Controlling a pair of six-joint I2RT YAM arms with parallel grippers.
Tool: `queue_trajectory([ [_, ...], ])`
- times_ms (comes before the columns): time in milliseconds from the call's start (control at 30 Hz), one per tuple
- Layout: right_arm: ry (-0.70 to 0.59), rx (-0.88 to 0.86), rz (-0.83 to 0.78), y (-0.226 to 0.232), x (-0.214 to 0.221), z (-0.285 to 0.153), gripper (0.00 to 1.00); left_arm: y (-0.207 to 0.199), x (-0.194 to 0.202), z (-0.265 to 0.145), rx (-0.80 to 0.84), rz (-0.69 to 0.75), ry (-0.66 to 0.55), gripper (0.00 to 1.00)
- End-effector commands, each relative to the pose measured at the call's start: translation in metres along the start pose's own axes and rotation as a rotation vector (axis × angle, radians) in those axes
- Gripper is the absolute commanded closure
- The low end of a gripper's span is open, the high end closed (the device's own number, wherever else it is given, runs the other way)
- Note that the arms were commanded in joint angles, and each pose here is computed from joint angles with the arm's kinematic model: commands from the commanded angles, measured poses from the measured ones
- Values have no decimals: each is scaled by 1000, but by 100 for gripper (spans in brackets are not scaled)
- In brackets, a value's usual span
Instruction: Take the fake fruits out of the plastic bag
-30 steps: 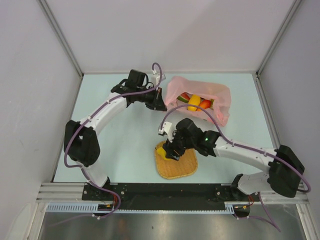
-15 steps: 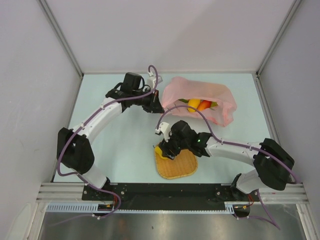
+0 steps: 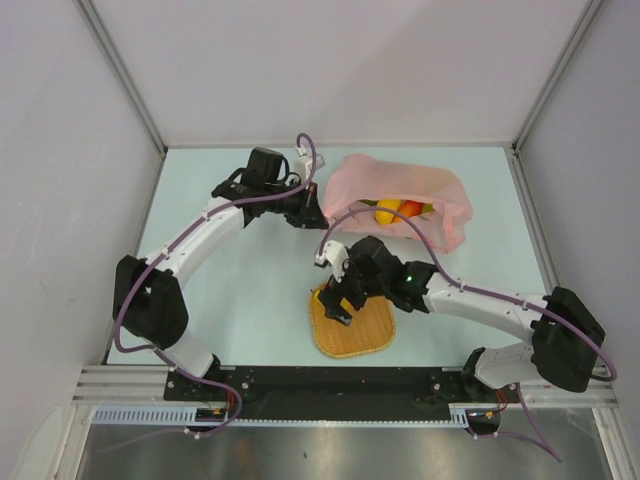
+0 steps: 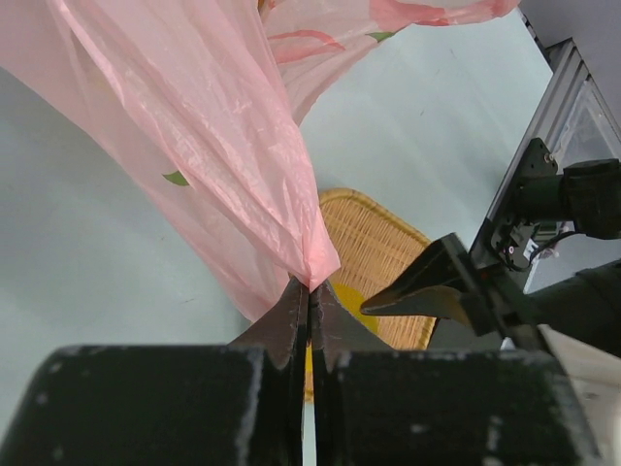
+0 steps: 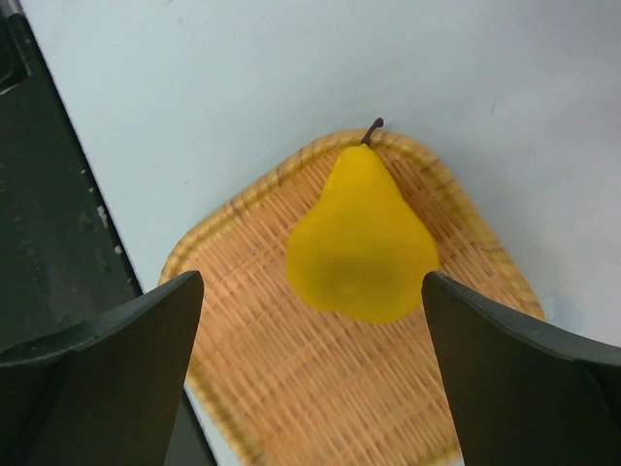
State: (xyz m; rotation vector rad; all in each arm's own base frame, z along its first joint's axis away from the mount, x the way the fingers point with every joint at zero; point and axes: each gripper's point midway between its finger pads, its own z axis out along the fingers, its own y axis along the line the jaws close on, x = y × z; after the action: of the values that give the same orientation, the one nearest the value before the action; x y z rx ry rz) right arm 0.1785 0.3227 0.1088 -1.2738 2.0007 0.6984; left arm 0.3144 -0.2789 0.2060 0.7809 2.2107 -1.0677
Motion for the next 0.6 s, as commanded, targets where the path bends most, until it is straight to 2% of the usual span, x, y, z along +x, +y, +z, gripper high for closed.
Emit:
queue_trajectory([
  [0, -147, 33, 5, -11, -74, -52, 2, -16, -19, -9, 38, 36, -53, 99],
  [67, -175, 102, 44, -35, -86, -76, 9, -19, -20, -10, 49, 33, -56, 99],
  [100, -208, 138, 73, -46, -96, -88, 19, -21, -21, -10, 57, 29, -58, 99],
  [200, -266, 201, 168, -88, -105, -115, 38, -24, -24, -11, 65, 27, -62, 100],
  [233, -274, 230, 181, -100, -104, -119, 46, -25, -25, -12, 68, 28, -63, 100],
  [267, -281, 260, 185, -110, -104, -124, 50, -27, -26, -13, 76, 30, -64, 100],
  [300, -275, 300, 198, -126, -99, -125, 60, -29, -27, -14, 81, 32, -66, 100],
  [367, -248, 372, 152, -147, -93, -121, 71, -34, -30, -18, 96, 37, -74, 100],
  [400, -229, 389, 138, -154, -90, -117, 80, -40, -31, -20, 115, 37, -77, 100],
  [500, -174, 435, 99, -178, -78, -98, 88, -52, -34, -27, 161, 43, -89, 100],
  [567, -162, 459, 102, -197, -71, -83, 89, -59, -37, -30, 184, 52, -97, 100],
])
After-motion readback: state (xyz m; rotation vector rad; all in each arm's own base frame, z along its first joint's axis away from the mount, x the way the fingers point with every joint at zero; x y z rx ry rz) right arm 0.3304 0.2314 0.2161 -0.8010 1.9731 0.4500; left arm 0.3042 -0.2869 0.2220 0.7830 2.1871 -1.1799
